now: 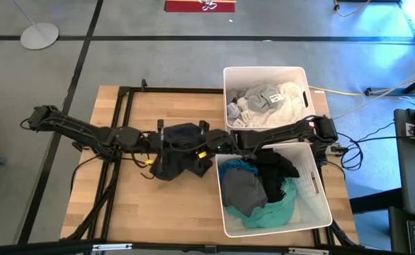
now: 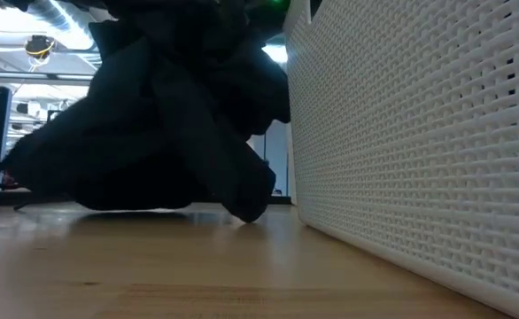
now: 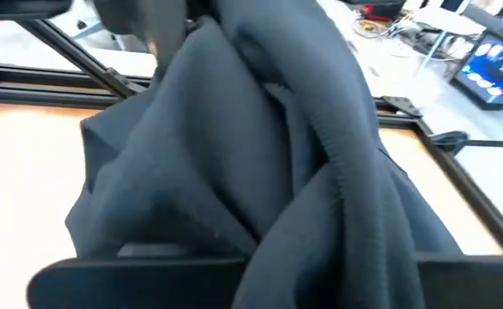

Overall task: Sort clothes
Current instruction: Put the black pants into the bottom white laundry bin

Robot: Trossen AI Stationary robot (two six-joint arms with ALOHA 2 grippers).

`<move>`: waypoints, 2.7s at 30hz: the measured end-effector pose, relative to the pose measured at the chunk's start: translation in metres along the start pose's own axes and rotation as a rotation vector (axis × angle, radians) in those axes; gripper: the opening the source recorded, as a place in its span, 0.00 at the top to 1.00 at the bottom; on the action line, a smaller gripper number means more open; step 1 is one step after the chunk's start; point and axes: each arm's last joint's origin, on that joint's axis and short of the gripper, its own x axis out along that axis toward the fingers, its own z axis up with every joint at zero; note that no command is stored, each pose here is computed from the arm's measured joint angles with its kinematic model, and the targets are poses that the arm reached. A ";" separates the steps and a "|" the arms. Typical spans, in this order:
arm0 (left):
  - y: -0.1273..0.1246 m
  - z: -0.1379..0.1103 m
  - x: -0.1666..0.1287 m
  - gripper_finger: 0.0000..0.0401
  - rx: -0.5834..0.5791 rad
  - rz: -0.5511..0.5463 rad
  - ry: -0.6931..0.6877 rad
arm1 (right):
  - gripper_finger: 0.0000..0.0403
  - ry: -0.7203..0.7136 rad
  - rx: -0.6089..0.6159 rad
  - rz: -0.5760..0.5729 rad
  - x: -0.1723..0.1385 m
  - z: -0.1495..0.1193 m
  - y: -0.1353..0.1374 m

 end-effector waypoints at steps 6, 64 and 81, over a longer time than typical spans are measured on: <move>0.002 0.004 -0.005 0.73 -0.073 -0.002 -0.020 | 0.84 0.002 -0.006 -0.039 -0.002 0.013 -0.003; 0.020 -0.027 -0.069 0.55 -0.298 0.016 0.264 | 0.89 0.026 0.183 0.006 -0.381 0.153 0.043; 0.020 -0.027 -0.069 0.55 -0.310 0.048 0.260 | 0.89 0.323 0.133 -0.150 -0.329 0.072 0.087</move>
